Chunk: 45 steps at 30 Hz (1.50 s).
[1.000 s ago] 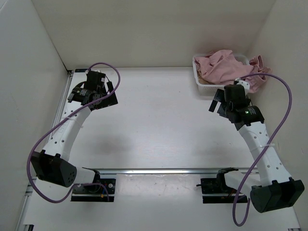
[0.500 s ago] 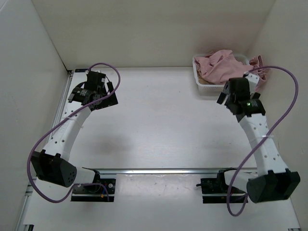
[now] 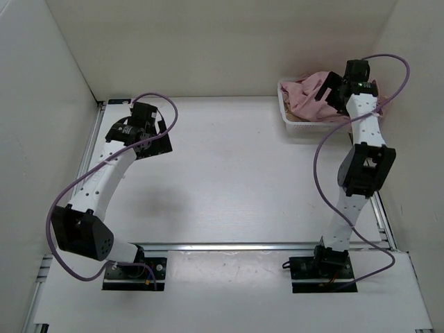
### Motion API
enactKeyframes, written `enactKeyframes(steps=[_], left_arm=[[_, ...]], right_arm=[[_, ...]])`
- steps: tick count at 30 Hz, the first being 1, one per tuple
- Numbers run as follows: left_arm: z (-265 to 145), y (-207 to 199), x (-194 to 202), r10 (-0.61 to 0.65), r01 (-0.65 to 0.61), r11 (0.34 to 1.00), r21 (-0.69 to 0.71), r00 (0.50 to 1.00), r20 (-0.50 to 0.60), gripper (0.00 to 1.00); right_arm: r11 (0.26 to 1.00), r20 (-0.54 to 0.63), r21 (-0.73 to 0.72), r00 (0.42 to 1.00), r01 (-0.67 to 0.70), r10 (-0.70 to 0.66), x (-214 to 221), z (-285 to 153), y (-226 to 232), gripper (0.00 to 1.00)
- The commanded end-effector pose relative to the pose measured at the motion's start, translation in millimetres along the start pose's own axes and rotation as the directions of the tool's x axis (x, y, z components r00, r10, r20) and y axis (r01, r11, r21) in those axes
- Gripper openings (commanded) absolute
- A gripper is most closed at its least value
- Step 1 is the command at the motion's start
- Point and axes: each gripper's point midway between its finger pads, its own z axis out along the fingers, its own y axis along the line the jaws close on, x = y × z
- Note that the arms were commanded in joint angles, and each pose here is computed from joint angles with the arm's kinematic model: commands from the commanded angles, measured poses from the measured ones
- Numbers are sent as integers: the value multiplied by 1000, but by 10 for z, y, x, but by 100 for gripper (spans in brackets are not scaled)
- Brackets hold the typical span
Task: Fold and stack the trousers
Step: Grab the trousers from the pile, then move the trousers to the center of the board
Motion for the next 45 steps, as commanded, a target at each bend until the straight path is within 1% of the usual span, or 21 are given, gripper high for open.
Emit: enactKeyframes(steps=[1,7,10,11,12,15,16,17,19,20,22,23,26,29,33,37,38,40,41,42,45], left_arm=[[67,54,19,26,-26,999,-39,1000,-11,100],[152,12,-66,37,-38,998,-51,999,-16,100],[166,8,-64,40,-41,998,-55,999,-26,100],[194,6,-51,42,-44,997,-58,999,-34,100],[188,-27,-40,41,-42,998,-53,999,-34,100],[201,-101,-29,19,-20,1000,-24,999,-48,100],[183,-131,-50,17,-17,1000,-9,999,-46,100],[217,-155,-21,19,-20,1000,-1,998,-62,100],[239,-251,-6,5,-3,1000,25,998,-68,100],[251,-281,19,12,-10,999,31,998,-69,100],[241,-334,43,0,4,998,57,997,-83,100],[256,-341,86,-9,15,998,59,995,-97,100],[160,-313,61,-44,49,998,48,995,-88,100],[55,-294,3,-53,57,998,39,995,-85,100],[-203,-266,-172,-103,105,992,68,994,-23,100],[-521,-44,-375,-201,195,972,129,979,35,100],[-549,28,-409,-220,212,969,123,974,49,100],[-693,219,-511,-259,249,962,114,962,88,100],[-688,255,-523,-271,261,959,113,959,87,100],[-763,301,-580,-275,262,958,118,955,114,100],[-761,334,-557,-247,234,964,126,964,100,100]], right_arm=[[995,23,-104,1000,1,1,-247,213,238,100],[997,30,-76,999,-33,35,-297,756,212,78],[997,24,-64,999,-34,36,-262,876,181,54],[997,47,-74,998,-32,36,-336,831,209,36],[997,71,-74,997,-31,37,-407,777,219,28],[995,162,-100,987,4,13,-713,316,363,2],[994,191,-109,981,19,2,-799,169,390,0],[984,251,-172,968,38,7,-990,-232,538,0],[964,324,-244,946,103,-19,-1161,-703,743,0],[947,386,-290,923,136,-15,-1277,-1176,896,0],[900,466,-367,884,234,-39,-1356,-1774,1190,0],[871,536,-396,843,289,-35,-1422,-2259,1308,0],[790,638,-458,769,408,-28,-1314,-3181,1660,0],[688,676,-535,737,490,2,-1031,-3883,1980,0],[587,612,-621,789,518,-49,-280,-4160,2317,0],[623,483,-629,862,464,-154,657,-3868,2226,0],[662,361,-628,907,408,-217,1139,-3413,2174,0],[674,181,-649,932,352,-313,1951,-2989,2012,2],[690,98,-655,941,307,-325,2197,-2866,1966,31],[688,52,-654,926,314,-374,2432,-2788,1906,52],[773,-22,-541,913,332,-408,2630,-2616,1535,91]])
